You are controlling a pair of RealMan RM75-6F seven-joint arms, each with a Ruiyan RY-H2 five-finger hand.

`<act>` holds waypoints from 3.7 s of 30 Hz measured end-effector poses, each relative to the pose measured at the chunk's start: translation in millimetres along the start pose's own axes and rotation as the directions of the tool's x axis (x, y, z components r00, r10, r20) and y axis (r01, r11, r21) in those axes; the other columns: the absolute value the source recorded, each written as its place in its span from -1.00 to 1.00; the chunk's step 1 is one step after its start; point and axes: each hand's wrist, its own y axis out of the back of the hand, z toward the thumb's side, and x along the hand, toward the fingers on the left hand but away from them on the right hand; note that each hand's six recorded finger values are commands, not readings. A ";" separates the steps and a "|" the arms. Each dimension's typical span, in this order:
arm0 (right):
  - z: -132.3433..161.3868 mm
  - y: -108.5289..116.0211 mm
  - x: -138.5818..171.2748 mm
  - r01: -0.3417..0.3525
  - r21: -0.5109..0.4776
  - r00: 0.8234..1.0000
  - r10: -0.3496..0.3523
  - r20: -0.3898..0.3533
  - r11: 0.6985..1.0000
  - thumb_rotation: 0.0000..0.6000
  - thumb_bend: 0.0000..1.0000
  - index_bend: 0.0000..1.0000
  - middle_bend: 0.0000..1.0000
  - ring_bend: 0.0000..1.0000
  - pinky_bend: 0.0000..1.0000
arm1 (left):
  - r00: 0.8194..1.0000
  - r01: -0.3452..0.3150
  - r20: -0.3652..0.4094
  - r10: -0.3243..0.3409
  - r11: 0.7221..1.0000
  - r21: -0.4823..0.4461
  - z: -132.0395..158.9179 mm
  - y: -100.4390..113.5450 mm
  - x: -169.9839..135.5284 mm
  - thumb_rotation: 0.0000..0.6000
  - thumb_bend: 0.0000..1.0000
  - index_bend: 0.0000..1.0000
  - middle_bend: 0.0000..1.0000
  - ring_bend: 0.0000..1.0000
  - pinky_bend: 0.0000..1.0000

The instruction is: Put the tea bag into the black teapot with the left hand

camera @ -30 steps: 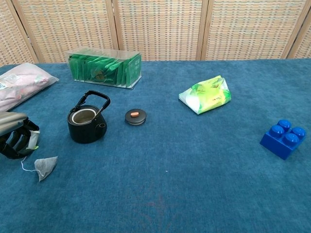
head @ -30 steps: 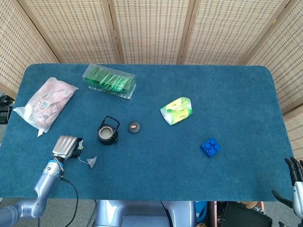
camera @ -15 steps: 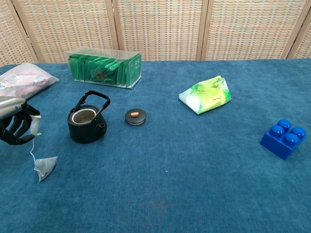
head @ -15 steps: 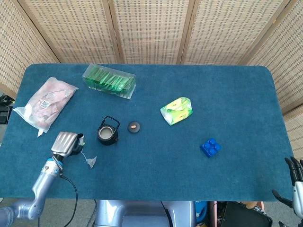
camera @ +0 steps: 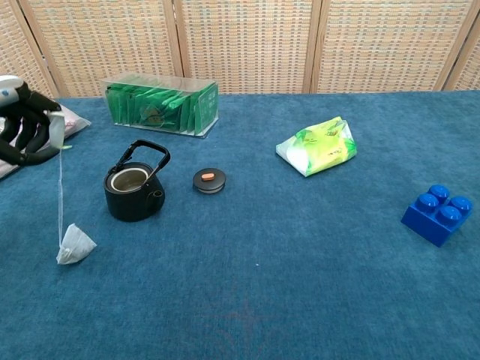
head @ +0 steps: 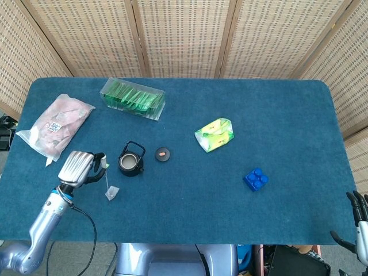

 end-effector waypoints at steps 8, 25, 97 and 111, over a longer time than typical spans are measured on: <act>-3.7 -3.0 1.2 -0.003 -0.011 1.000 0.003 0.006 1.000 1.00 -0.96 -0.79 -0.72 -1.00 -0.87 | 0.993 -0.067 0.090 0.071 0.997 -0.047 32.8 25.7 8.1 1.00 1.00 0.36 0.48 0.33 0.42; -6.9 -6.4 0.7 -0.014 -0.015 1.000 0.014 0.017 1.000 1.00 -0.96 -0.79 -0.72 -1.00 -0.87 | 0.980 -0.136 0.134 0.146 0.987 -0.085 53.5 56.0 26.6 1.00 1.00 0.37 0.48 0.33 0.42; -11.3 -7.9 1.1 -0.019 -0.016 0.999 0.020 0.034 1.000 1.00 -0.96 -0.79 -0.72 -1.00 -0.87 | 0.956 0.292 -0.076 -0.284 0.943 0.158 -2.1 -39.7 -23.4 1.00 1.00 -0.53 0.34 0.27 0.42; -13.1 -9.6 3.0 -0.022 -0.021 0.999 0.022 0.040 1.000 1.00 -0.96 -0.79 -0.72 -1.00 -0.87 | 0.942 0.334 -0.058 -0.330 0.912 0.238 10.2 -30.6 1.2 1.00 1.00 -0.65 0.34 0.28 0.42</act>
